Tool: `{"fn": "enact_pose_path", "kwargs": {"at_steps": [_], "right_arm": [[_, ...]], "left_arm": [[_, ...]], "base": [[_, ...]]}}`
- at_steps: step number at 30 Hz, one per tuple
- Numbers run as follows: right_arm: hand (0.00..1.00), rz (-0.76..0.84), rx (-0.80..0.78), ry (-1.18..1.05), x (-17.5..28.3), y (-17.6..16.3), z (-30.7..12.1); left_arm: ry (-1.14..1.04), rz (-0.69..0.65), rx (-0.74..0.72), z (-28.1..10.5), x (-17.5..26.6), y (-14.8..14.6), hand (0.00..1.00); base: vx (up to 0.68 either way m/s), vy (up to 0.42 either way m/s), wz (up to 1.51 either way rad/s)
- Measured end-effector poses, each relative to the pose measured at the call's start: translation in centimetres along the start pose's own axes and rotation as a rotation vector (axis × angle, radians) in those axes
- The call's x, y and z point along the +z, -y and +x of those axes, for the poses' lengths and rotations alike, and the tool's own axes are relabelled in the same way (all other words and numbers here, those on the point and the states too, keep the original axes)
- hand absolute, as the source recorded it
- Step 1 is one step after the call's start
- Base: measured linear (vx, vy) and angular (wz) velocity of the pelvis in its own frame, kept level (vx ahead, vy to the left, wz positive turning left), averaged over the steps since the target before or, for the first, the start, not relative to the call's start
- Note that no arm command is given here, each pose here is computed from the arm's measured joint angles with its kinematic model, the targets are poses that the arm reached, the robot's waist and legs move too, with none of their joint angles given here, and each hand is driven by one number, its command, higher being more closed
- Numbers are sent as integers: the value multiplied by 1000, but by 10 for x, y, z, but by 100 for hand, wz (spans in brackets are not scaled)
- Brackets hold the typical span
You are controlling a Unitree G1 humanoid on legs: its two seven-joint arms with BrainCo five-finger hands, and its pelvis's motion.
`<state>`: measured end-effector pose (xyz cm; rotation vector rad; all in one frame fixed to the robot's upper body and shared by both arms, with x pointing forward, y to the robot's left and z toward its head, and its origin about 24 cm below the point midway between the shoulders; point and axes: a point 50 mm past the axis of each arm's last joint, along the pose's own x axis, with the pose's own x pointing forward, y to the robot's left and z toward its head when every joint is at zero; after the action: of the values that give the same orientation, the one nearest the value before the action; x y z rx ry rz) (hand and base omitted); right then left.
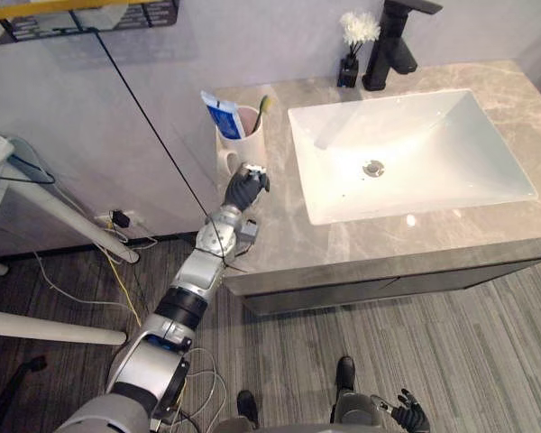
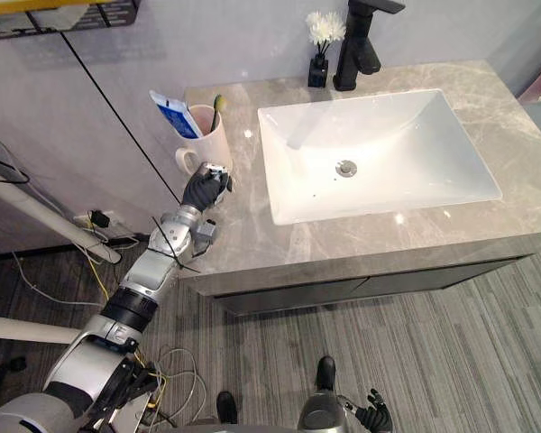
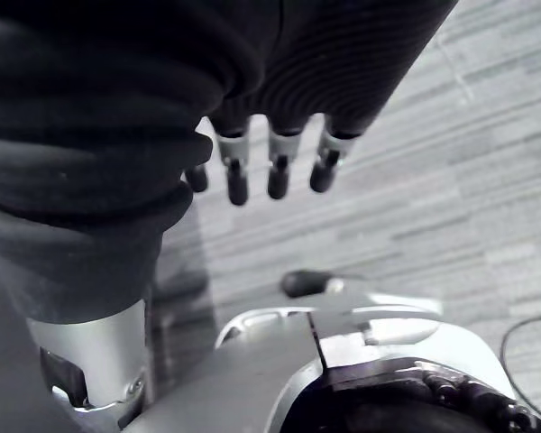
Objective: Organize washtable
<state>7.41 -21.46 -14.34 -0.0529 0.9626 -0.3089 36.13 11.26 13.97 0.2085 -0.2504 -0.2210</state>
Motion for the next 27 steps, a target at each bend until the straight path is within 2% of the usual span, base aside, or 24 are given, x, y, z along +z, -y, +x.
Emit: {"fn": "enact_pose_path", "kwargs": {"at_steps": [9,16,20,23,27], "right_arm": [[0,-3,13,77,13,-2,-2],[0,-5,25,137,20,-4,-7],[0,-2,23,154,21,-4,-9],[0,3,22,160,20,-3,-11],[0,8,16,148,16,-3,-11]], "left_arm": [[86,186,1,50,56,-10,100],[114,270,56,71,88,-24,100],[122,271,84,71,91,-27,100],[142,261,81,71,95,-22,100],[321,198,-34,55,120,9,100]], "base": [[-34,5,-6],[-85,-10,-9],[-35,-8,-12],[0,0,0],[10,0,11]]}}
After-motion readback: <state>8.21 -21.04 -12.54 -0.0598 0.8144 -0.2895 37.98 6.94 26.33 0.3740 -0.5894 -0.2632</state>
